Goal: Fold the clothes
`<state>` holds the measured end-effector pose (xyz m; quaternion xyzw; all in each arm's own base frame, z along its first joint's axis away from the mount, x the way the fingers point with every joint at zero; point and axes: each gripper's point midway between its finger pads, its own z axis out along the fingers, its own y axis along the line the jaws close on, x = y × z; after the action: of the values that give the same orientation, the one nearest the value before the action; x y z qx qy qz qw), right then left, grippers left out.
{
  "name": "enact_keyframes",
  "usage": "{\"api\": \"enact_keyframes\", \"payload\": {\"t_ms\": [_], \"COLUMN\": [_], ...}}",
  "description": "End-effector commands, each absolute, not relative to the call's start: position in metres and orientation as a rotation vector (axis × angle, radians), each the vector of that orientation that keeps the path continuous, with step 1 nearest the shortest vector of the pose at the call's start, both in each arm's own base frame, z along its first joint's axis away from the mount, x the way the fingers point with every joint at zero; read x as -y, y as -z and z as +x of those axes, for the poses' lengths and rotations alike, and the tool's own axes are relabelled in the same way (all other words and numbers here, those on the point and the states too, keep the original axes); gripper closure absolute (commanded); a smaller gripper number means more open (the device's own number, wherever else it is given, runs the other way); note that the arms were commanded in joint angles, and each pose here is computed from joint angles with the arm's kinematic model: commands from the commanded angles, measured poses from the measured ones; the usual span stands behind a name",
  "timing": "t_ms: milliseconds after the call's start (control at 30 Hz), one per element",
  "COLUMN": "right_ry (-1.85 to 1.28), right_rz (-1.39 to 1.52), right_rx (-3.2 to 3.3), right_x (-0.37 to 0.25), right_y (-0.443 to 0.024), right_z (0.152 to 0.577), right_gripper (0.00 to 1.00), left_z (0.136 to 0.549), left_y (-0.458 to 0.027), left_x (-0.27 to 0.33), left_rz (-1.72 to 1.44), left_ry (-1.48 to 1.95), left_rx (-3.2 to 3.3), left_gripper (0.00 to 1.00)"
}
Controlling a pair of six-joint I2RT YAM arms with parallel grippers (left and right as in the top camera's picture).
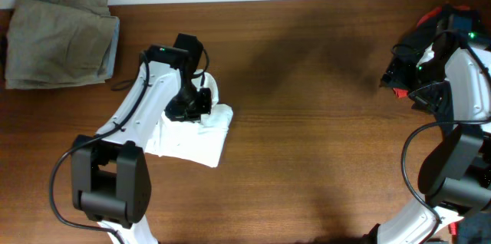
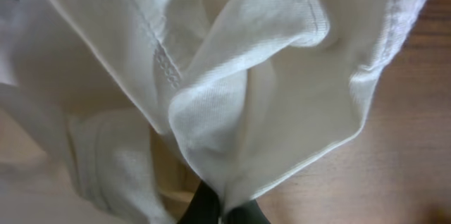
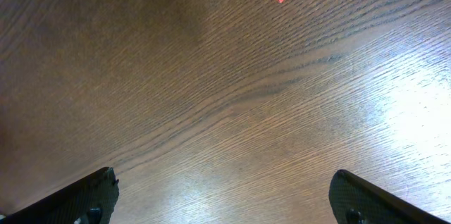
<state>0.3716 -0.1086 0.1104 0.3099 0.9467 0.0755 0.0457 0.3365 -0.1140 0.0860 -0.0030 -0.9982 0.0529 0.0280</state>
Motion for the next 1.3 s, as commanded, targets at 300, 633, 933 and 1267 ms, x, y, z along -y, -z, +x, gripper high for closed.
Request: {"api": "enact_keyframes", "payload": {"t_ms": [300, 633, 933, 1267], "right_ry": [-0.216, -0.216, -0.216, -0.216], "right_rz": [0.944, 0.943, 0.943, 0.943], "right_rx": [-2.890, -2.890, -2.890, -2.890], "right_x": [0.110, 0.110, 0.110, 0.110], "right_y": [-0.111, -0.111, -0.111, -0.111], "right_z": [0.371, 0.371, 0.371, 0.371], "right_gripper": [0.01, 0.01, 0.01, 0.01], "left_z": [0.304, 0.363, 0.345, 0.277], "left_y": [-0.101, -0.158, -0.080, -0.114], "left_x": [0.170, 0.038, 0.085, 0.106], "left_rz": [-0.205, -0.096, -0.316, -0.158], "left_ry": [-0.379, -0.369, -0.710, -0.822], "left_rx": [2.969, 3.210, 2.980, 2.665], "left_gripper": [0.99, 0.07, 0.53, 1.00]}}
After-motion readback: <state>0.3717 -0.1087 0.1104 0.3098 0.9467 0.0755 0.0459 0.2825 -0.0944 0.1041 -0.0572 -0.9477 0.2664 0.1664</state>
